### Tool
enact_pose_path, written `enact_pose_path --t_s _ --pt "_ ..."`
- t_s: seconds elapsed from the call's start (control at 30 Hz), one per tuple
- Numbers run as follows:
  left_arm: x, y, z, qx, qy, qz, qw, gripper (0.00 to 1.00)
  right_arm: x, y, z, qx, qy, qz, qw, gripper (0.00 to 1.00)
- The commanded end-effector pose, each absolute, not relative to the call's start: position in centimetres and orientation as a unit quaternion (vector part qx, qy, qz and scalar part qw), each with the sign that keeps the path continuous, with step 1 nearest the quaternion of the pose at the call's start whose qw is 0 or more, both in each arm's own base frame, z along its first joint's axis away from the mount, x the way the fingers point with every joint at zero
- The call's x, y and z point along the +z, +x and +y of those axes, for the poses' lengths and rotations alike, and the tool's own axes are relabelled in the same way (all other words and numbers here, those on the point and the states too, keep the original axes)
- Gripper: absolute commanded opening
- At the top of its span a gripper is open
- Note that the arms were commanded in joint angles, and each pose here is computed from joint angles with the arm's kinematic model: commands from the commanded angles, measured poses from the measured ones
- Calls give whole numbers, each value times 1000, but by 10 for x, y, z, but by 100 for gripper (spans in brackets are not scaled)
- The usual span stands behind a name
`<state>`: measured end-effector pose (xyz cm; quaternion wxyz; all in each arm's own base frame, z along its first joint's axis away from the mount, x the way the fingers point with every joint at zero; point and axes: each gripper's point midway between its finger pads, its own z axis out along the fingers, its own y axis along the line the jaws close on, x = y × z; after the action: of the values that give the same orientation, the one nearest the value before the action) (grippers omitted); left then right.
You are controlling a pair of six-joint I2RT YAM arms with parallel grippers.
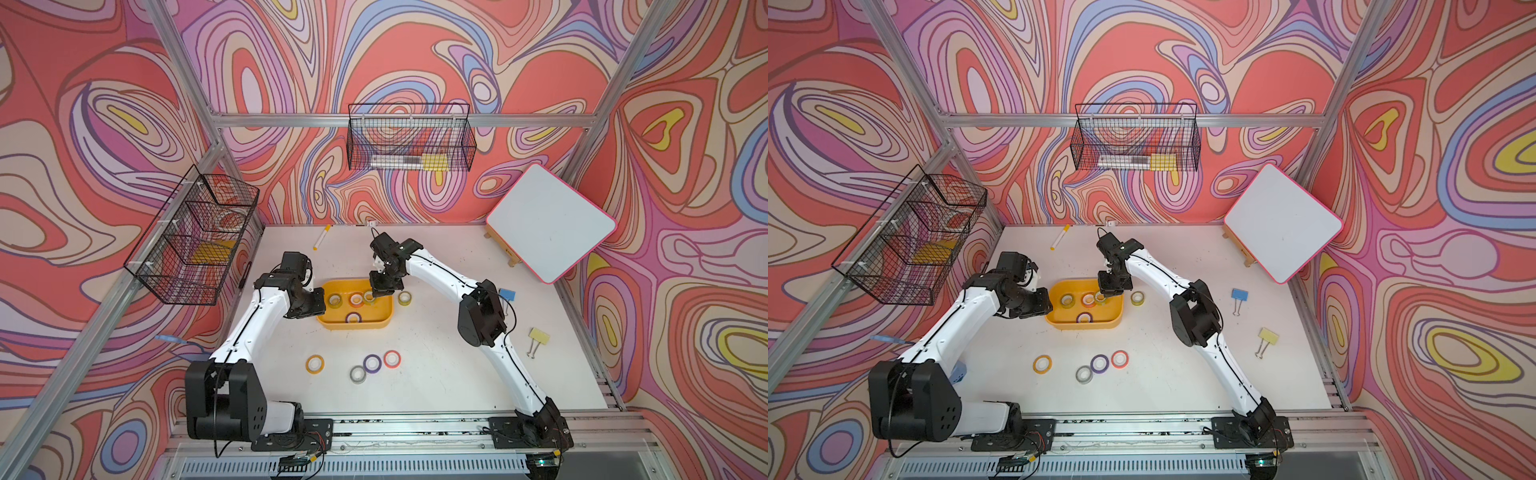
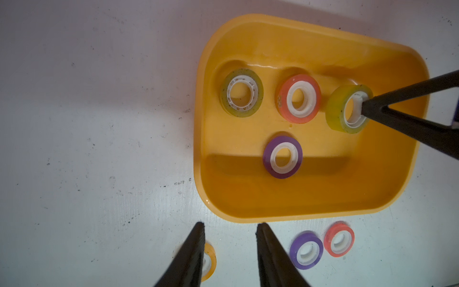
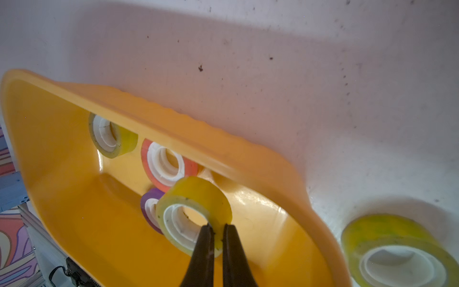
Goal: Put the transparent tape into the storage box
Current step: Place the tape in the storage box.
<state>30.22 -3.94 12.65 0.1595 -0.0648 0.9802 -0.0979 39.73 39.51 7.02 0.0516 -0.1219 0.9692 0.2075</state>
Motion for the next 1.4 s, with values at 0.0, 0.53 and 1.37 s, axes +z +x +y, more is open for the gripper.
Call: enact_pose_path --t_s 0.0,0.53,1.37 --pt "124 295 -42 -102 -62 982 147 40 69 406 393 200 -107 972 62 9" --pt "124 295 -44 -108 -61 982 146 41 47 420 389 197 -73 976 56 10" --pt "125 295 -41 -101 -63 982 150 41 130 427 389 223 -79 962 134 23"
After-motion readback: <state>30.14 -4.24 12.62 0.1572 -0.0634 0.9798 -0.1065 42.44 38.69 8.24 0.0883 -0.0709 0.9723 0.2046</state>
